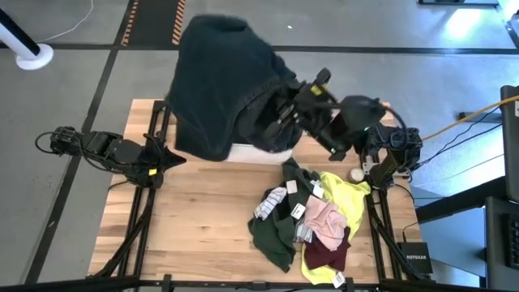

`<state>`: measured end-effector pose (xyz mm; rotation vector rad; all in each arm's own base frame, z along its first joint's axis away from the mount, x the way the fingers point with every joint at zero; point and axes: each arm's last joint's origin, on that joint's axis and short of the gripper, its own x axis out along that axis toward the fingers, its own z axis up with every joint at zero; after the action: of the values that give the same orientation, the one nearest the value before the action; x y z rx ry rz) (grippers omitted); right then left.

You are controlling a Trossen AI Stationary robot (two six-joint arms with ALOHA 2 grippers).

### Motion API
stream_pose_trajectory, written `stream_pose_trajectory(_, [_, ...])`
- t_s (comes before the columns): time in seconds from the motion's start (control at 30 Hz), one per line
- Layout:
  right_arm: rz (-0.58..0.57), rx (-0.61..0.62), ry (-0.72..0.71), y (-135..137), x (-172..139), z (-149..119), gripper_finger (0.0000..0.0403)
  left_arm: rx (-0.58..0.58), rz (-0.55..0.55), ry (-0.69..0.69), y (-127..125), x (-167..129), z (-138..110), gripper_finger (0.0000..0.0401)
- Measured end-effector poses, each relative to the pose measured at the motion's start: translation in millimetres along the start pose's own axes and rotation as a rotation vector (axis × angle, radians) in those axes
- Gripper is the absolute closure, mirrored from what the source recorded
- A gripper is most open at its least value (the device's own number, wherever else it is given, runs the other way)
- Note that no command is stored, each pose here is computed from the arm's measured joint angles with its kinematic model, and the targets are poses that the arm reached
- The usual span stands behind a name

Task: Sort clothes
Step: Put the dark blue jeans into the white laundry bin

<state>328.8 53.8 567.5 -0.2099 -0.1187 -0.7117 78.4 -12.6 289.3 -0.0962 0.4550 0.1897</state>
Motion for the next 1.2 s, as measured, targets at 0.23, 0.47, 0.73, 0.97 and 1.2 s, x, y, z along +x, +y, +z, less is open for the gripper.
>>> stream_pose_trajectory(0.23, [-0.121, -0.018, -0.088, -22.0, 15.3, 8.8, 0.0323, 0.003, -0.001, 0.000, -0.1, 0.0, 0.1, 0.0388])
stream_pose_trajectory(0.47, [-0.229, -0.052, -0.097, -41.9, 25.1, 10.9, 0.0323, 0.003, -0.001, 0.000, -0.1, 0.0, 0.1, 0.0388])
stream_pose_trajectory(0.73, [-0.245, -0.175, 0.094, -44.7, 36.0, -14.0, 0.0323, 0.003, -0.001, 0.000, -0.1, 0.1, 0.0, 0.0388])
stream_pose_trajectory(0.97, [-0.011, -0.124, 0.325, -45.8, 54.9, -67.0, 0.0323, 0.003, -0.001, 0.000, -0.1, 0.1, 0.1, 0.0388])
stream_pose_trajectory(1.2, [0.070, -0.112, 0.458, -39.5, 78.8, -121.6, 0.0323, 0.003, -0.001, 0.000, -0.1, 0.1, 0.1, 0.0388])
